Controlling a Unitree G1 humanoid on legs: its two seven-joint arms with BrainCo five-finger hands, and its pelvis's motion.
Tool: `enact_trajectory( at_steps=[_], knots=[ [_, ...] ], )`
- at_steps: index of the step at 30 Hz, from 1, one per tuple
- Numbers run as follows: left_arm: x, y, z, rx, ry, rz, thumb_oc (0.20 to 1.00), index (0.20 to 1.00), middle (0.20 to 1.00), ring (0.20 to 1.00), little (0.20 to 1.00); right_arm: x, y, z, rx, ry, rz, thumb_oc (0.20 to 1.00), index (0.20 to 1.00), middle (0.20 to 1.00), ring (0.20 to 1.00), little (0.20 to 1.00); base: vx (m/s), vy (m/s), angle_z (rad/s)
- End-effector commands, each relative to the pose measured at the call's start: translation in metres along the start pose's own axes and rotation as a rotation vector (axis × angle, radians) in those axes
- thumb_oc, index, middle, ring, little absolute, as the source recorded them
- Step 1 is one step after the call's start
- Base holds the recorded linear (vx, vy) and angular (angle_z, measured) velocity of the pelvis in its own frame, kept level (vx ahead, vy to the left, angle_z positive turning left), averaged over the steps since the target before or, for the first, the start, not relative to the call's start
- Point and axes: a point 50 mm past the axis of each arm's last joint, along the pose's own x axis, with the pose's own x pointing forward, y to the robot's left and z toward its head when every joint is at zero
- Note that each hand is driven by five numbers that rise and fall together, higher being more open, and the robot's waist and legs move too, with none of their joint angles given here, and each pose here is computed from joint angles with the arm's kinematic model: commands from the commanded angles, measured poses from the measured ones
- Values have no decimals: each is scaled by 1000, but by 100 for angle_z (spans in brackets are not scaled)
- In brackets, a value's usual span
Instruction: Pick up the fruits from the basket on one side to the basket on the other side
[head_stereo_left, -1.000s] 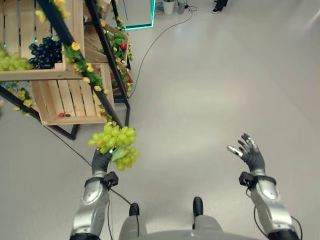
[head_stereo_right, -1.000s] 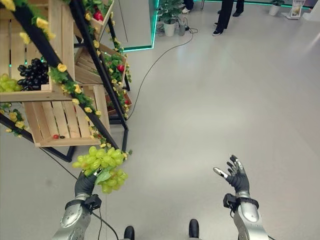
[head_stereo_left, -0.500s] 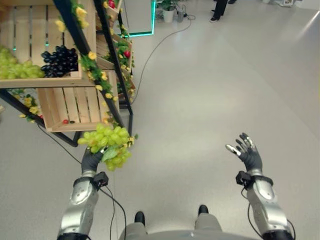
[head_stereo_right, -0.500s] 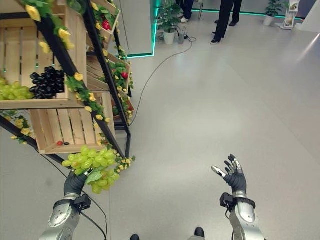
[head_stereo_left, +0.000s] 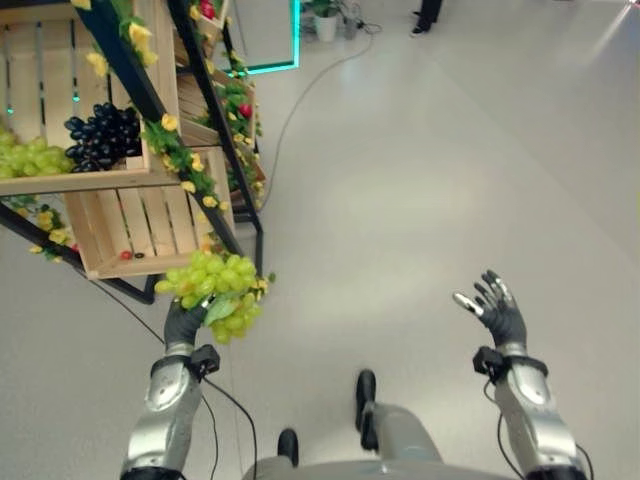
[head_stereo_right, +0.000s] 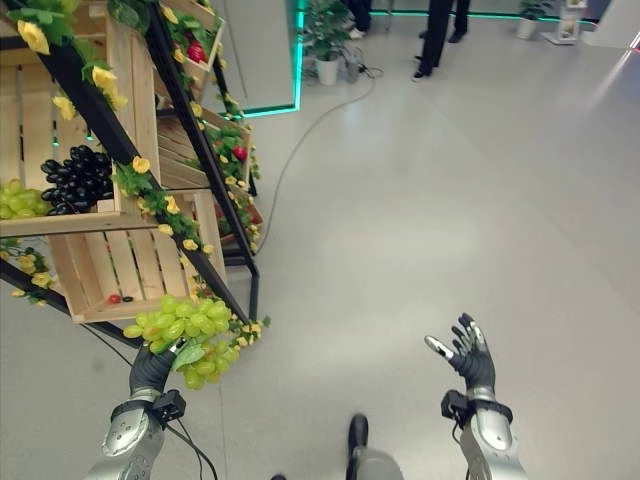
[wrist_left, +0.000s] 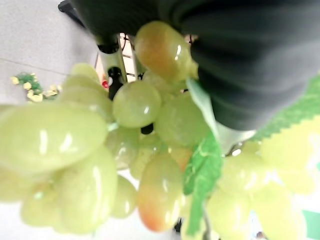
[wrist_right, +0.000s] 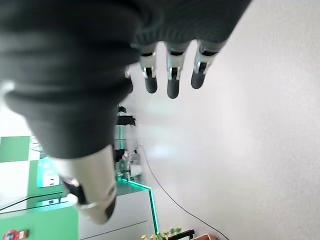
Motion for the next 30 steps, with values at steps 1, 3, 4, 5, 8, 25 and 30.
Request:
enact_trajectory(
  at_steps=[1,3,4,5,8,25,30],
  knots=[
    [8,-5,54,-1,-258,-70,200,200,200,200,200,13,7,39,-15,-184,67,1000,1000,1000,1000,1000,218,-115,-45],
    [6,-4,52,-39,-252,-63,200,200,200,200,200,13,7,39,-23,-177,81,1000,1000,1000,1000,1000,133,-94,-54],
    [6,-5,51,-64,-250,-52,200,200,200,200,200,14,7,39,-25,-177,86,1000,1000,1000,1000,1000,53,-77,-27],
    [6,-5,52,-84,-255,-43,200,200,200,200,200,14,7,41,-28,-184,93,1000,1000,1000,1000,1000,-7,-68,-18],
    [10,-8,57,-159,-281,-21,200,200,200,200,200,16,4,45,-41,-191,87,1000,1000,1000,1000,1000,-43,-44,-22],
    [0,9,41,-139,-210,-34,200,200,200,200,200,17,-4,49,-47,-212,51,1000,1000,1000,1000,1000,43,74,6],
    [-2,11,41,-93,-203,-59,200,200,200,200,200,18,1,48,-56,-208,61,1000,1000,1000,1000,1000,-16,172,10]
  ],
)
